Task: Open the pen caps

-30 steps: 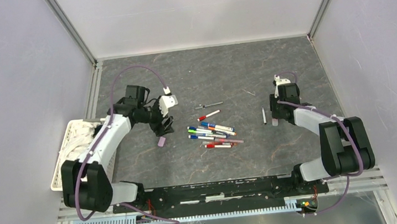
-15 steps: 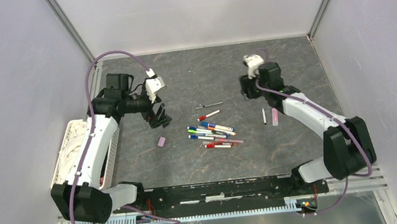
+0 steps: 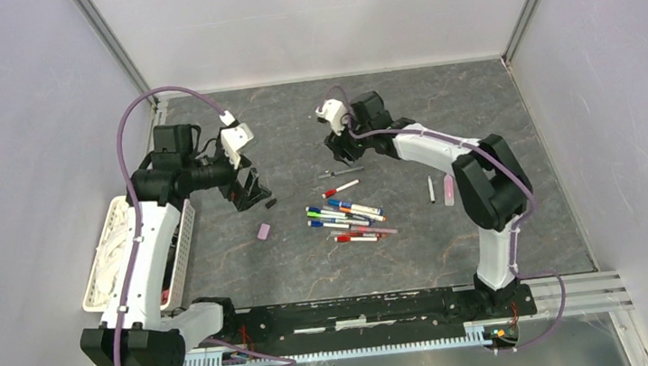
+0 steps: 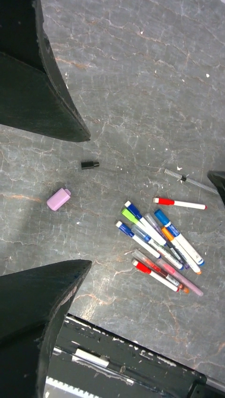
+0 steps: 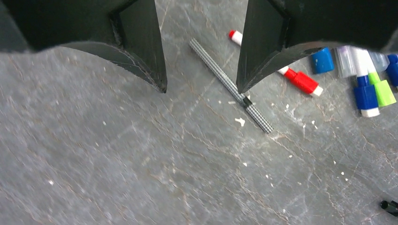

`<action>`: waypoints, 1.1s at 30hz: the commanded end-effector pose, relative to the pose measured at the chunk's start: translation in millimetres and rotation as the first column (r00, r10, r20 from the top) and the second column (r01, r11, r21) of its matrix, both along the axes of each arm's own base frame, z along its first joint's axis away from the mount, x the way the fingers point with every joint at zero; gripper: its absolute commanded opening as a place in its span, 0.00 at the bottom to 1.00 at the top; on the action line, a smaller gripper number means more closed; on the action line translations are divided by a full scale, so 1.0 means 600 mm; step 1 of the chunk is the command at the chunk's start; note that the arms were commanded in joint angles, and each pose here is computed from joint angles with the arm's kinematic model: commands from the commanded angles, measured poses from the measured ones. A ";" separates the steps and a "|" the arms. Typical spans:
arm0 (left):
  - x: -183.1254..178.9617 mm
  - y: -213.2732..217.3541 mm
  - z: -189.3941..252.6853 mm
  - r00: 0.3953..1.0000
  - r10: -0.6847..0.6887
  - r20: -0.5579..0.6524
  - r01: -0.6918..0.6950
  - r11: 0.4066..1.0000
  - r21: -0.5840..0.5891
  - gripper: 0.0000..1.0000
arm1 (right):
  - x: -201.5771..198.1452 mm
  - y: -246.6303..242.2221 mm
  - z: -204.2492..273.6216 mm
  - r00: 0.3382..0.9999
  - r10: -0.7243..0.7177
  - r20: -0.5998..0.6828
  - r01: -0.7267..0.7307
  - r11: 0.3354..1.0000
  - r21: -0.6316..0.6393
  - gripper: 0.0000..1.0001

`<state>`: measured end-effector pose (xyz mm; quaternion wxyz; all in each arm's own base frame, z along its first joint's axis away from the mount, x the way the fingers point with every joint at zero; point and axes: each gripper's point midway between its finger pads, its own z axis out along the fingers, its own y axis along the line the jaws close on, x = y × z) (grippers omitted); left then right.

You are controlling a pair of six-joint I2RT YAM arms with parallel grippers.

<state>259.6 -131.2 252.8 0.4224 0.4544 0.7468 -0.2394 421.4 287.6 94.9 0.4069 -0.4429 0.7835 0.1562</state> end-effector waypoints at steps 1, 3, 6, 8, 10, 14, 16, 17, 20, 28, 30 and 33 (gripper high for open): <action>-0.011 -0.008 0.023 0.999 -0.030 -0.011 0.029 0.999 -0.038 1.00 | -0.002 0.047 -0.006 0.990 0.143 0.017 -0.142 0.989 -0.035 0.61; -0.014 -0.009 0.021 0.999 -0.042 -0.015 0.041 0.998 -0.038 1.00 | -0.007 0.057 -0.019 0.986 0.169 0.006 -0.168 0.985 -0.043 0.61; -0.017 -0.009 0.018 0.998 -0.050 -0.025 0.049 0.998 -0.037 1.00 | -0.017 0.061 -0.037 0.981 0.194 -0.017 -0.195 0.979 -0.052 0.60; -0.022 -0.011 0.019 0.998 -0.063 -0.029 0.062 0.997 -0.039 1.00 | -0.022 0.058 -0.051 0.979 0.202 -0.032 -0.204 0.977 -0.066 0.61; -0.026 -0.013 0.020 0.997 -0.073 -0.032 0.071 0.996 -0.045 1.00 | -0.025 0.053 -0.065 0.978 0.202 -0.044 -0.205 0.975 -0.083 0.61; -0.026 -0.013 0.019 0.997 -0.075 -0.033 0.073 0.996 -0.044 1.00 | -0.027 0.043 -0.092 0.979 0.193 -0.064 -0.199 0.973 -0.118 0.60; -0.026 -0.012 0.018 0.997 -0.074 -0.034 0.073 0.997 -0.041 1.00 | -0.025 0.036 -0.106 0.981 0.181 -0.069 -0.189 0.972 -0.140 0.60; -0.026 -0.012 0.018 0.997 -0.075 -0.035 0.074 0.996 -0.040 1.00 | -0.024 0.034 -0.112 0.981 0.179 -0.070 -0.188 0.970 -0.152 0.60; -0.028 -0.010 0.016 0.996 -0.077 -0.038 0.076 0.997 -0.032 1.00 | -0.024 0.023 -0.131 0.981 0.172 -0.084 -0.185 0.964 -0.189 0.58; -0.035 -0.008 0.013 0.995 -0.090 -0.036 0.089 0.996 -0.019 1.00 | -0.036 -0.006 -0.150 0.985 0.142 -0.101 -0.161 0.962 -0.222 0.49; -0.039 -0.008 0.013 0.995 -0.095 -0.037 0.094 0.995 -0.017 1.00 | -0.041 -0.018 -0.155 0.986 0.124 -0.114 -0.146 0.966 -0.214 0.46; -0.043 -0.007 0.012 0.994 -0.104 -0.033 0.104 0.995 -0.011 1.00 | -0.045 -0.030 -0.158 0.986 0.091 -0.139 -0.115 0.978 -0.173 0.41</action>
